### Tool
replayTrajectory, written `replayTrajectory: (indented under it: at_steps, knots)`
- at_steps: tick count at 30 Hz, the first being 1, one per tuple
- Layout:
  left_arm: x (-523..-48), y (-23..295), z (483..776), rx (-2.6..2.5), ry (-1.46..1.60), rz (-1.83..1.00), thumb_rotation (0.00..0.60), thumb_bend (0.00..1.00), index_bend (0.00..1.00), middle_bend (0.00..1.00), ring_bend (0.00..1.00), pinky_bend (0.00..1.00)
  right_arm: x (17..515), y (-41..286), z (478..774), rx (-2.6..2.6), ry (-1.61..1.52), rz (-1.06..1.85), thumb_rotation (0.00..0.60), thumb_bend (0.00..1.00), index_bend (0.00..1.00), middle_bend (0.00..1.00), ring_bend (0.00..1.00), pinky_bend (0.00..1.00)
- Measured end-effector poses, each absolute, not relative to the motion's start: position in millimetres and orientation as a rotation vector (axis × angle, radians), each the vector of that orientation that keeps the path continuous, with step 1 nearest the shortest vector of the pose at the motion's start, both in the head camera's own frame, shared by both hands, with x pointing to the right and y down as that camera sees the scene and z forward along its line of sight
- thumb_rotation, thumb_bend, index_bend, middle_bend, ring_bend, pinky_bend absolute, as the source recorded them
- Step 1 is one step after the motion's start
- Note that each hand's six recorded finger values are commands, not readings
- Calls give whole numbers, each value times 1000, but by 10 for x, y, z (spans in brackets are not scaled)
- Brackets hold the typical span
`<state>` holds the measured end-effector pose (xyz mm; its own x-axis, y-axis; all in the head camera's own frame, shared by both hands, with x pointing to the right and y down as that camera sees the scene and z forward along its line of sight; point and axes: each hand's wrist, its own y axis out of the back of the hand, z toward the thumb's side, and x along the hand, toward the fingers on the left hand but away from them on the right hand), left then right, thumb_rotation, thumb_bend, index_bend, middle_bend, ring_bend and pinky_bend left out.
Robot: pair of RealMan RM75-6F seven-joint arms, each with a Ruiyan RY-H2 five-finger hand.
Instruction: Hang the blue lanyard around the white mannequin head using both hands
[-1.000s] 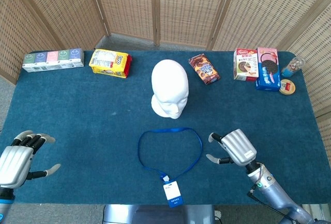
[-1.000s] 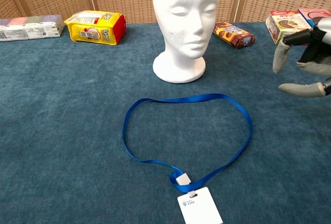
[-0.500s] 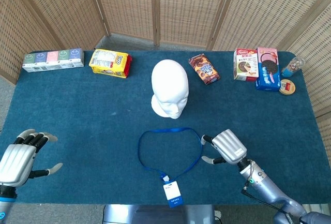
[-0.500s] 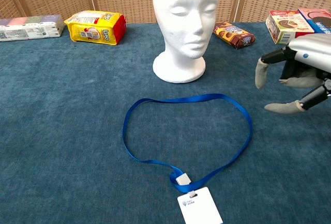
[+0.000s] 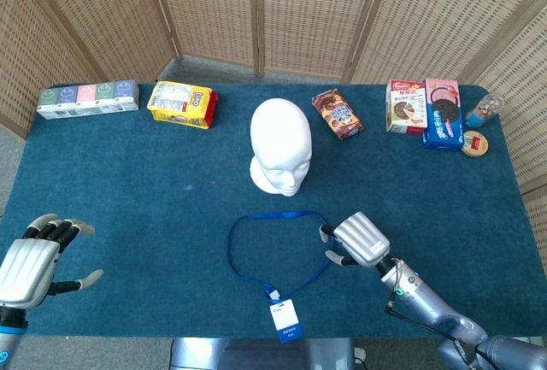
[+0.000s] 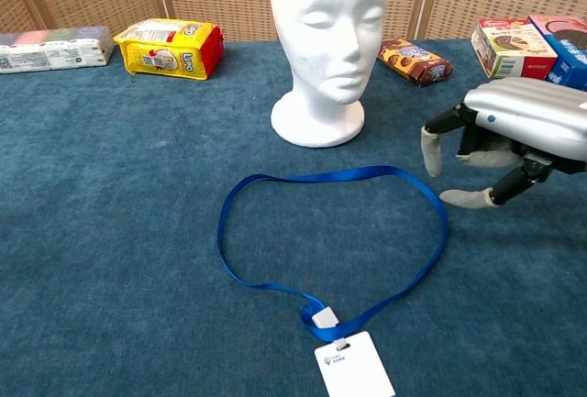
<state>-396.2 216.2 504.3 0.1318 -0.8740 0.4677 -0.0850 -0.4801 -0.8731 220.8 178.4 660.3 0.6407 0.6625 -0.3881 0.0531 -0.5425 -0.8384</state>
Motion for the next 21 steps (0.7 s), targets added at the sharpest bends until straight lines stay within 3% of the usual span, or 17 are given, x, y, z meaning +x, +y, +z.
replayTrajectory:
  at_steps: [21]
  knots:
    - [-3917, 2153, 5050, -1716, 917, -1411, 426, 110, 319, 323, 302, 170, 2083, 1760, 6856, -1953, -343, 946, 540, 371, 488, 1000, 1000, 1000]
